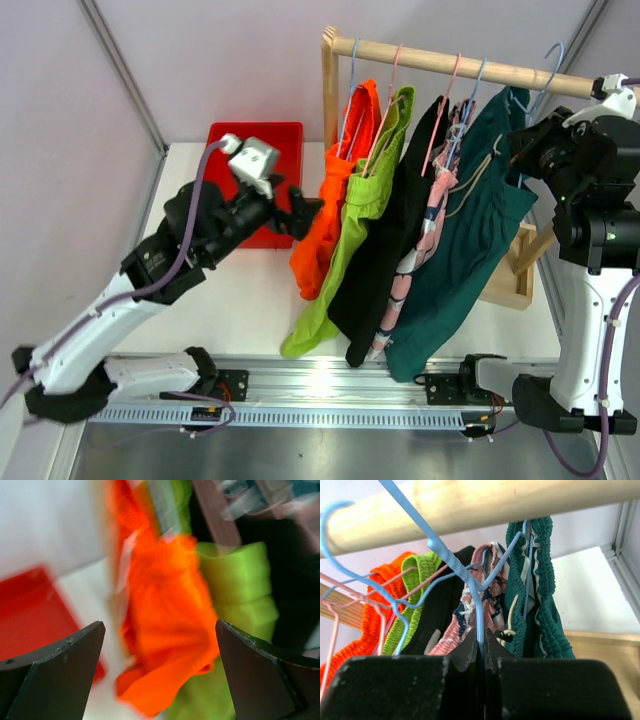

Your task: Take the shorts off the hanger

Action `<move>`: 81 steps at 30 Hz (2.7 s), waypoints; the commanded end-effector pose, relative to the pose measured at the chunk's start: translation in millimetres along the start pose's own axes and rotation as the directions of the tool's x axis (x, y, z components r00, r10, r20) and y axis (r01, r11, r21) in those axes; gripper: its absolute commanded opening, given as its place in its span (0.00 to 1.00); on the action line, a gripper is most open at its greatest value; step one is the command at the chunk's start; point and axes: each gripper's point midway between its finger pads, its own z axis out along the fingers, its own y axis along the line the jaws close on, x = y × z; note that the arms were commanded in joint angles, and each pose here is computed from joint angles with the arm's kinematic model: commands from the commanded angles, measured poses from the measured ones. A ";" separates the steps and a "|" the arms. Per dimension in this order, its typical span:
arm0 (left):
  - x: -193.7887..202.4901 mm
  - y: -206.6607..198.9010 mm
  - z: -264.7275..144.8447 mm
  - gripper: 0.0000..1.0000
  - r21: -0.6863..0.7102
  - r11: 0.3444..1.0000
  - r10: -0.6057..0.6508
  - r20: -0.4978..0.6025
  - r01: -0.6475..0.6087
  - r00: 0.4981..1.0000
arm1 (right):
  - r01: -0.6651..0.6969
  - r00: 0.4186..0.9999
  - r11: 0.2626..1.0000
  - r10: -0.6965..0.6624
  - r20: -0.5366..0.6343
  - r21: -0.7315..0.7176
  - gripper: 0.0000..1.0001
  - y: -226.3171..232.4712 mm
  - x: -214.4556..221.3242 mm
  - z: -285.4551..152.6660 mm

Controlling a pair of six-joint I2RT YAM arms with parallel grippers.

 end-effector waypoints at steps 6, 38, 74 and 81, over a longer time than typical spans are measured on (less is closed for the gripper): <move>-71.3 -182.4 13.0 0.99 0.338 0.927 0.153 0.055 -0.162 0.987 | -0.001 0.987 1.000 -0.003 0.159 0.026 0.00 -1.1 -30.3 -26.6; 74.8 -347.5 115.3 0.38 0.543 0.838 0.135 -0.115 -0.051 0.984 | -0.024 0.990 1.000 0.023 0.138 0.007 0.00 1.2 -20.6 -46.8; 103.3 -305.3 140.9 0.00 0.379 0.925 0.090 -0.238 0.008 0.967 | -0.098 0.994 0.995 0.097 -0.056 -0.023 0.00 1.5 45.7 -150.7; 146.4 -305.2 120.9 0.00 0.371 0.928 0.105 -0.320 0.023 0.941 | -0.161 0.980 0.987 0.162 -0.111 0.015 0.00 3.7 46.5 -167.9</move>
